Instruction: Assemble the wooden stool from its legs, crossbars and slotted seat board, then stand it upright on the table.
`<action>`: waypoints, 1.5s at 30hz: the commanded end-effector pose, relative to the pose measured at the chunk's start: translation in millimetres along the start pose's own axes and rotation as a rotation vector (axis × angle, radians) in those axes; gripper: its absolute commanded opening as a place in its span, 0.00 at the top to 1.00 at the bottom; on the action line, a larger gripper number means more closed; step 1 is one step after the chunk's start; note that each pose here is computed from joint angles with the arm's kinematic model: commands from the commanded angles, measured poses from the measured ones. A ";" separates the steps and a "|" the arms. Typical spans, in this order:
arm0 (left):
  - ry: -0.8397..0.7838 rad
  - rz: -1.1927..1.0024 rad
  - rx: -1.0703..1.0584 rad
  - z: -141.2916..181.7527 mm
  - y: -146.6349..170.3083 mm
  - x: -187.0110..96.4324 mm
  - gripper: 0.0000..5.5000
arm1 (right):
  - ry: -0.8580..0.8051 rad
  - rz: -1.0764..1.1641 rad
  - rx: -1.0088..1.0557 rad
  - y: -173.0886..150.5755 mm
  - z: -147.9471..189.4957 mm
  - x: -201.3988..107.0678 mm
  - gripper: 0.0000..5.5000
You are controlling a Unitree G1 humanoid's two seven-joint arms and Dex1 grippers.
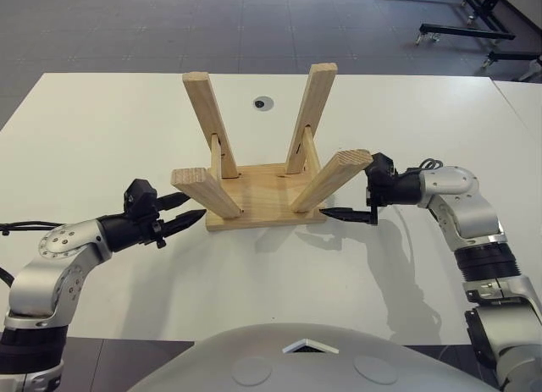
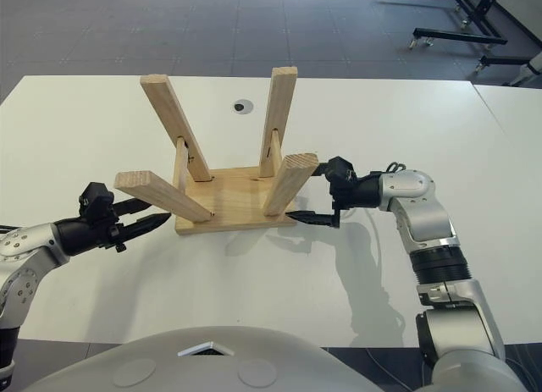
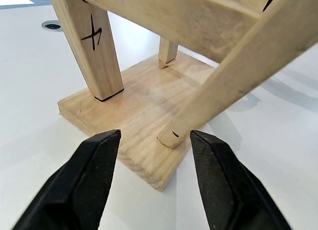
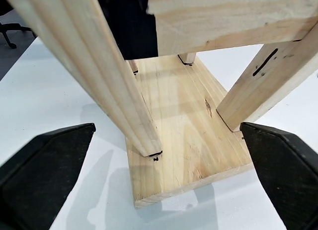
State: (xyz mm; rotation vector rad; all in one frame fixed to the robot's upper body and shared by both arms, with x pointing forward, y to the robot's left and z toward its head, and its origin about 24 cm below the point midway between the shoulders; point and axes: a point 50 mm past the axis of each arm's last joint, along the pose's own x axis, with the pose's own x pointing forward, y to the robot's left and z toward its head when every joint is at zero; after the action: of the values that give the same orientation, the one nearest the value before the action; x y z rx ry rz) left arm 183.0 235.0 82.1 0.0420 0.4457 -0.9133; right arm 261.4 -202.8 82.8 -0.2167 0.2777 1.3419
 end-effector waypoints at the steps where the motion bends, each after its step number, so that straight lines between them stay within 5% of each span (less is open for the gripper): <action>1: 0.052 -0.010 0.077 5.3 2.5 -13.8 0.53 | 0.002 0.004 -0.026 -3.6 5.4 0.3 0.02; 4: -0.054 -0.123 0.098 19.3 -9.4 -6.8 0.53 | -0.005 0.021 -0.023 -0.6 5.2 3.4 0.02; 16: -0.052 -0.181 0.142 16.9 -4.5 26.4 0.53 | -0.037 0.081 -0.022 7.9 7.3 24.5 0.02; 26: -0.023 -0.213 0.114 -0.5 3.8 56.3 0.53 | -0.048 0.098 -0.005 6.5 8.4 28.6 0.31; 33: -0.016 -0.250 0.110 -1.9 2.1 60.8 0.72 | -0.030 0.113 -0.009 7.1 3.3 32.9 0.56; 39: 0.000 -0.263 0.111 -2.7 3.5 62.2 0.74 | -0.049 0.143 -0.003 8.8 6.3 36.1 0.75; 45: -0.031 -0.507 -0.061 12.8 -23.3 48.2 0.75 | -0.127 0.361 0.296 50.6 19.0 22.1 0.77</action>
State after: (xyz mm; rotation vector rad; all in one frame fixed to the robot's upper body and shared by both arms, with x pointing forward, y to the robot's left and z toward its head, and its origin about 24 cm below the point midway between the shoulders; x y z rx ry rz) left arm 207.8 190.5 71.0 -0.0061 0.4198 -1.3087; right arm 234.7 -174.3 88.2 -0.0067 0.3772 1.5688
